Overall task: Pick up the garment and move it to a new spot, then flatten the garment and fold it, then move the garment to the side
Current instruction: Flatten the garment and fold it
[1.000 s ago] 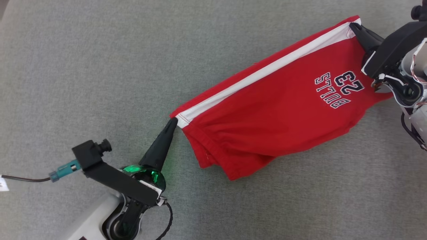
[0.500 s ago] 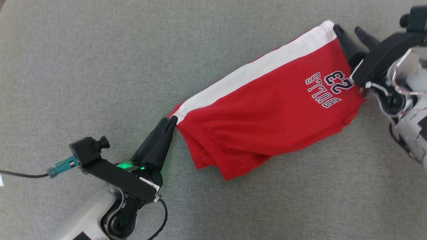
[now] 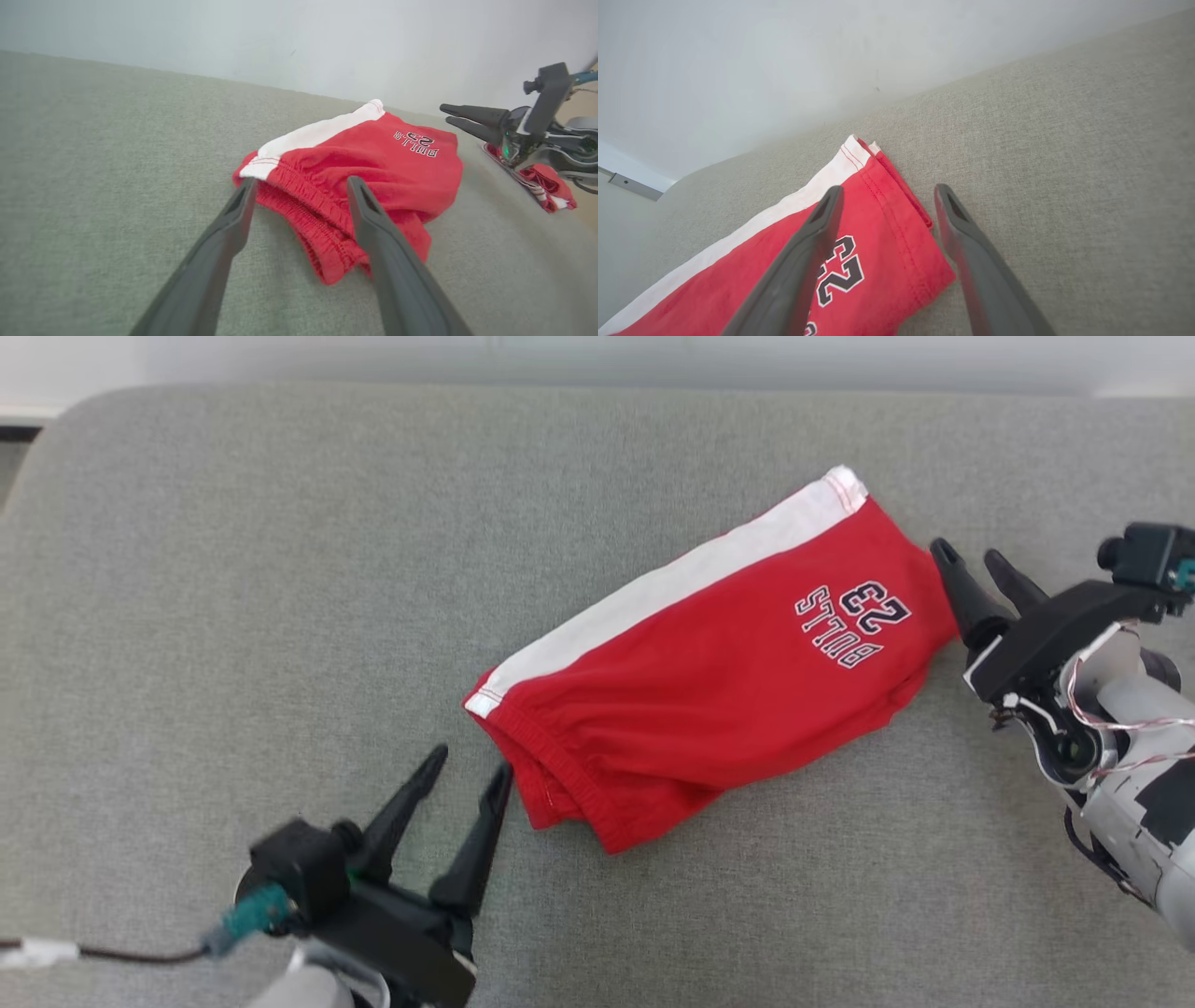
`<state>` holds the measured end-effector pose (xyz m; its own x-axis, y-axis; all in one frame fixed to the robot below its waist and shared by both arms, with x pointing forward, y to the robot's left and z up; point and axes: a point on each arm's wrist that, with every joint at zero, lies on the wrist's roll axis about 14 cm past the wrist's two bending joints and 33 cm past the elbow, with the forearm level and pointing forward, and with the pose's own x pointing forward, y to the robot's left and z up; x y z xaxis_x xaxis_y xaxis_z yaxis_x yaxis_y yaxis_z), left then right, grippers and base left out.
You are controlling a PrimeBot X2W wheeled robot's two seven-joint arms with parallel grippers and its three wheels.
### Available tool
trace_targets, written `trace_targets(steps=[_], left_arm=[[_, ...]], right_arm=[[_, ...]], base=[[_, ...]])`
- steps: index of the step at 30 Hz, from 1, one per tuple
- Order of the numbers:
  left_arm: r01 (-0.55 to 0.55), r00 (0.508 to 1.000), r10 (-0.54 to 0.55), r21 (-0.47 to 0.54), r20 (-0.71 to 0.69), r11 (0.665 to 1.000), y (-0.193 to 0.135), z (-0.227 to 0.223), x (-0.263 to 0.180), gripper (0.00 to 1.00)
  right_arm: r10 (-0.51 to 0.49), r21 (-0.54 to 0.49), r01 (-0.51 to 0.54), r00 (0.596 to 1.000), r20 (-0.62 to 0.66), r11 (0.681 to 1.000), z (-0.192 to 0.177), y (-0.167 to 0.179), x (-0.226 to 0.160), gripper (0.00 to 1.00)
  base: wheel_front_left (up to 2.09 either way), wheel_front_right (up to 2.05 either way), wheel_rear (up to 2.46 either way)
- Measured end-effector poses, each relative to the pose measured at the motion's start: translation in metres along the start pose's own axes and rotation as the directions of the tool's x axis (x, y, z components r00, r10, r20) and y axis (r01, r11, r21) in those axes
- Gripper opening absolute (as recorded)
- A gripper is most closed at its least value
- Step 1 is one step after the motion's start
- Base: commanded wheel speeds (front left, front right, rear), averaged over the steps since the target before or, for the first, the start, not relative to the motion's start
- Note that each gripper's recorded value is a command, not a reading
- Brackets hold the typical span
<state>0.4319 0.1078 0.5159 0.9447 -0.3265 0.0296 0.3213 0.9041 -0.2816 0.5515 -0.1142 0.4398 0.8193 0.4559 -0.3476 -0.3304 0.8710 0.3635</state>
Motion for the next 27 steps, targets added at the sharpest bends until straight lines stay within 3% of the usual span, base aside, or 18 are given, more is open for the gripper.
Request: trace_targets(steps=[7,17,23,24,25,26,27], left_arm=[[-0.023,0.999,0.019,0.083,0.045,0.996,-0.013,0.008,-0.019,1.0],[-0.06,0.997,0.057,0.076,0.044,0.995,-0.011,0.004,-0.034,1.0],[-0.07,0.997,0.066,0.081,0.049,0.994,-0.01,0.007,-0.038,1.0],[-0.069,0.997,0.065,0.082,0.052,0.994,-0.01,0.008,-0.039,1.0],[-0.069,0.997,0.065,0.082,0.053,0.994,-0.011,0.008,-0.04,1.0],[-0.068,0.997,0.064,0.082,0.052,0.994,-0.011,0.008,-0.041,1.0],[-0.067,0.997,0.063,0.081,0.051,0.994,-0.012,0.007,-0.042,1.0]], right_arm=[[-0.077,-0.025,0.076,0.997,-0.009,0.997,-0.005,-0.016,-0.002,1.0],[-0.151,-0.101,0.142,0.985,-0.083,0.985,-0.033,-0.032,0.012,1.0],[-0.162,-0.095,0.152,0.98,-0.112,0.984,-0.04,-0.028,0.014,1.0],[-0.161,-0.097,0.15,0.98,-0.12,0.984,-0.043,-0.026,0.013,0.47],[-0.159,-0.096,0.147,0.979,-0.126,0.984,-0.046,-0.025,0.011,0.47],[-0.157,-0.095,0.145,0.979,-0.129,0.985,-0.048,-0.023,0.01,0.12],[-0.155,-0.094,0.144,0.979,-0.13,0.985,-0.049,-0.022,0.009,0.0]], base=[[0.0,0.0,0.0],[0.0,0.0,0.0],[0.0,0.0,0.0],[0.0,0.0,0.0],[0.0,0.0,0.0],[0.0,0.0,0.0],[0.0,0.0,0.0]])
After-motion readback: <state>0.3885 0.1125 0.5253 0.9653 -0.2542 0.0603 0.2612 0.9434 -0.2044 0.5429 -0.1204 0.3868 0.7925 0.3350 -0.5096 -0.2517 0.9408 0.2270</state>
